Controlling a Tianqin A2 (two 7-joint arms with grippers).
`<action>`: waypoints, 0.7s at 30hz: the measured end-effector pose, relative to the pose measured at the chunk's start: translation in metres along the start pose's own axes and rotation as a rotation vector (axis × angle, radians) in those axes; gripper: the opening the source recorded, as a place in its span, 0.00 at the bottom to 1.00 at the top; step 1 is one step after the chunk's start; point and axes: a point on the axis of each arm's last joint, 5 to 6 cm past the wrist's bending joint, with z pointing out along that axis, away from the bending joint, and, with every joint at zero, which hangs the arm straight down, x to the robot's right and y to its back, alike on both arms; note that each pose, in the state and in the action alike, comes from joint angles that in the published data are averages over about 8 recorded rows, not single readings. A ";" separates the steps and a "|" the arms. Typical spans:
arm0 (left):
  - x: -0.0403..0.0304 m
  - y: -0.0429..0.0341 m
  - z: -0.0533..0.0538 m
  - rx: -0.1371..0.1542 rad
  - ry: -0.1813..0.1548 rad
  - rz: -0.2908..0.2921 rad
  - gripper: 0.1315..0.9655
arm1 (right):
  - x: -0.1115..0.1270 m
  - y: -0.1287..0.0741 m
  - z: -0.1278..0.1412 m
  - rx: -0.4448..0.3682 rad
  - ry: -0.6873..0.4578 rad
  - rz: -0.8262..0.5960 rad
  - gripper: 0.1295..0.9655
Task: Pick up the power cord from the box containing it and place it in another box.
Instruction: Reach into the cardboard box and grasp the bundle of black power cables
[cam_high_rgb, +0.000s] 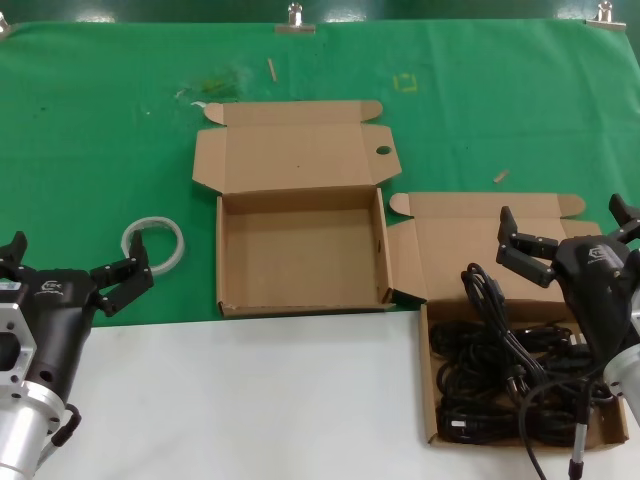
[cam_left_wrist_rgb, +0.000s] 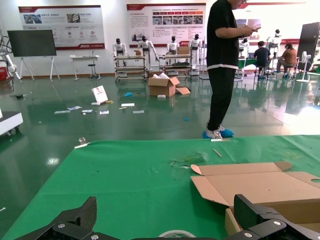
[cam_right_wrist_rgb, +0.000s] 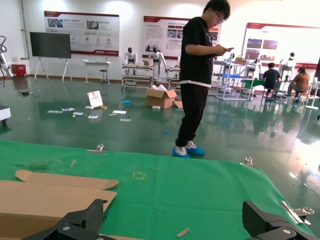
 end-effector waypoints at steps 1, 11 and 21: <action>0.0000 0.0000 0.000 0.000 0.000 0.000 1.00 | 0.000 0.000 0.000 0.000 0.000 0.000 1.00; 0.0000 0.0000 0.000 0.000 0.000 0.000 1.00 | 0.000 0.000 0.000 0.001 0.001 0.000 1.00; 0.0000 0.0000 0.000 0.000 0.000 0.000 0.99 | -0.022 -0.020 -0.012 0.035 -0.032 0.018 1.00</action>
